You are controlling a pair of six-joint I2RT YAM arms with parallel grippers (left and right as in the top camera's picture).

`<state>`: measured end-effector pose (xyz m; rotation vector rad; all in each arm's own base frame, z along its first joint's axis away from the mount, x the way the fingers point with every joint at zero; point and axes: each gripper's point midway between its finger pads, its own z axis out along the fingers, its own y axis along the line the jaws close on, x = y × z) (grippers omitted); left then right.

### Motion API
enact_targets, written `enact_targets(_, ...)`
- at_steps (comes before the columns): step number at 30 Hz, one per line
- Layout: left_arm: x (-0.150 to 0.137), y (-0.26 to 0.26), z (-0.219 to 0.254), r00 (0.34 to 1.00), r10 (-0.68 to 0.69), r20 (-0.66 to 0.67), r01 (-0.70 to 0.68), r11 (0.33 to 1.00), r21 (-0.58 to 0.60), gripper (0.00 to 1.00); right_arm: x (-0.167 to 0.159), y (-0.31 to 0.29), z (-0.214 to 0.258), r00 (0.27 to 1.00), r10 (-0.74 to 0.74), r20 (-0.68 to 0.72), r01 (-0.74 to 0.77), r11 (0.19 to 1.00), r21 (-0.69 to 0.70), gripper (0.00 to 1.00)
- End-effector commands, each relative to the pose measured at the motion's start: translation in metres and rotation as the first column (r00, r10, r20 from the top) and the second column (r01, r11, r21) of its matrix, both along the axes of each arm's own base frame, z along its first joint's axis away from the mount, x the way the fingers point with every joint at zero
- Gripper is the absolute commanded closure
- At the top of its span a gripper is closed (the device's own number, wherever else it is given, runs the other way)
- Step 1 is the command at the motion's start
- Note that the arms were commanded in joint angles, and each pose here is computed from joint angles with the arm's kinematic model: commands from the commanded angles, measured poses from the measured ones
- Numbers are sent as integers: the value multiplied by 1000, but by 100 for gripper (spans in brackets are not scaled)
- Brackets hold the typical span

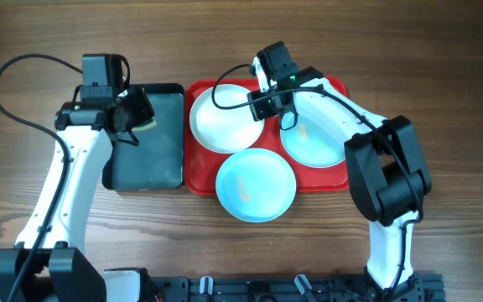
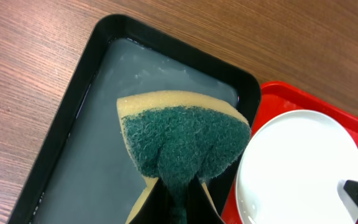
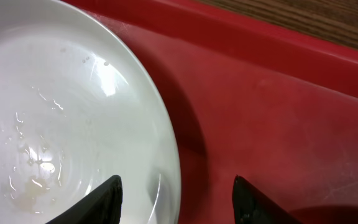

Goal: Clean dirty plates on tray and stack at the side
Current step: 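Return the sponge over the black tray with left gripper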

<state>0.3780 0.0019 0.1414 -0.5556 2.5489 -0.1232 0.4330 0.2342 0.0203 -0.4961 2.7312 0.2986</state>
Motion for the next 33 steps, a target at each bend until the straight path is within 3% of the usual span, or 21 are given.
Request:
enact_targets(1,0,-1,4,996,-90,5,90,995,37,96,-1,4,1,1000,-11,-2,11,1000,15,43)
enact_targets(6,-9,-1,-15,988,-132,-75,136,989,52,96,-1,4,-4,1000,-28,-13,28,999,18,69)
enact_targets(20,-14,6,-57,963,-188,-192,211,971,108,96,-2,3,-7,998,-51,-29,52,998,21,73)
enact_targets(24,-13,23,-60,978,-70,-197,100,984,146,96,-2,3,-7,998,-52,-29,53,998,21,74)
enact_targets(27,-13,29,-60,979,-56,-194,86,985,147,96,-2,3,-7,998,-52,-29,53,998,21,80)
enact_targets(33,-10,30,-59,981,-62,-182,91,984,151,96,-2,3,-8,998,-52,-30,53,998,20,78)
